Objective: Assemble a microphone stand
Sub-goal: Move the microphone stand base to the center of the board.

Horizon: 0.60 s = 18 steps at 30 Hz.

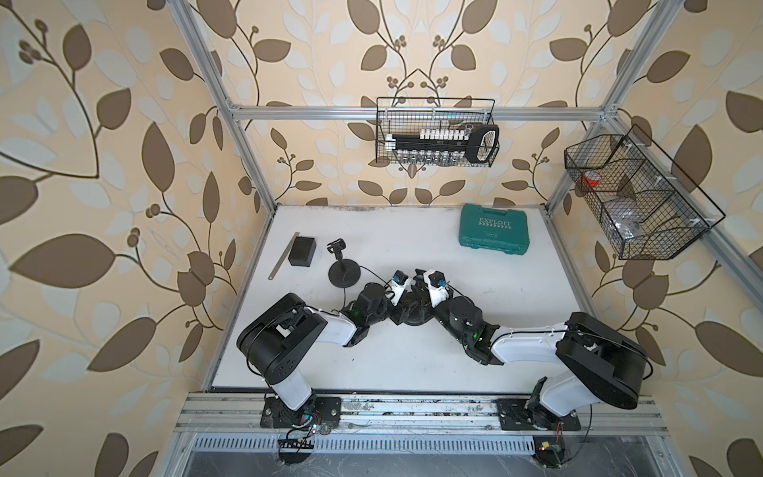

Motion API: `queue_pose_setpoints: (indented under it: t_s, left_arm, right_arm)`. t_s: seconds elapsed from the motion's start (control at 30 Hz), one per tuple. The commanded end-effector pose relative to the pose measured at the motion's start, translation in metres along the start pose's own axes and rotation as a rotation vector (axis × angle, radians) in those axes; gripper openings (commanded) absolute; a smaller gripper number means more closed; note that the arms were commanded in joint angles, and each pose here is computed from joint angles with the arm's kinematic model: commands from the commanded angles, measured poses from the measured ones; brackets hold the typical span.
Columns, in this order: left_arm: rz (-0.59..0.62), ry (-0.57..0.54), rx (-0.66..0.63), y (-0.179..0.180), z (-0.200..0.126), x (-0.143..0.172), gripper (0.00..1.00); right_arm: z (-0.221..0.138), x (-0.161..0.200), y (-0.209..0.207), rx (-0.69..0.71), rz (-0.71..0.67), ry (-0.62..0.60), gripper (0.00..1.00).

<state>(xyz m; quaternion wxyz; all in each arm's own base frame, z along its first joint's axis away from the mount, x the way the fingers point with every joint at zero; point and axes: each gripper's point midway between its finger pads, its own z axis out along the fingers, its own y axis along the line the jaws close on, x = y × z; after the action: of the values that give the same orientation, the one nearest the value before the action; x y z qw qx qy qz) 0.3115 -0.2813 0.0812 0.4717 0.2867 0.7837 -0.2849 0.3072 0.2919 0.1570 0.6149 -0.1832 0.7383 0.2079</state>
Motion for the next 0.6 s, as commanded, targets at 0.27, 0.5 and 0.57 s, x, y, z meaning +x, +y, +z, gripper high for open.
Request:
queue_pose_setpoints:
  t_s: [0.27,0.5,0.57]
  left_arm:
    - [0.024,-0.084,0.008,0.005,0.005,-0.027,0.42]
    - [0.053,-0.102,0.052,-0.002,0.005,-0.026,0.38]
    - [0.061,-0.098,0.062,-0.003,0.006,-0.025,0.36]
  right_arm:
    - [-0.006,0.054,-0.005,-0.002,0.003,0.199,0.00]
    - [-0.007,0.058,-0.012,-0.024,0.048,0.216,0.00]
    - [-0.006,0.059,-0.012,-0.044,0.053,0.223,0.00]
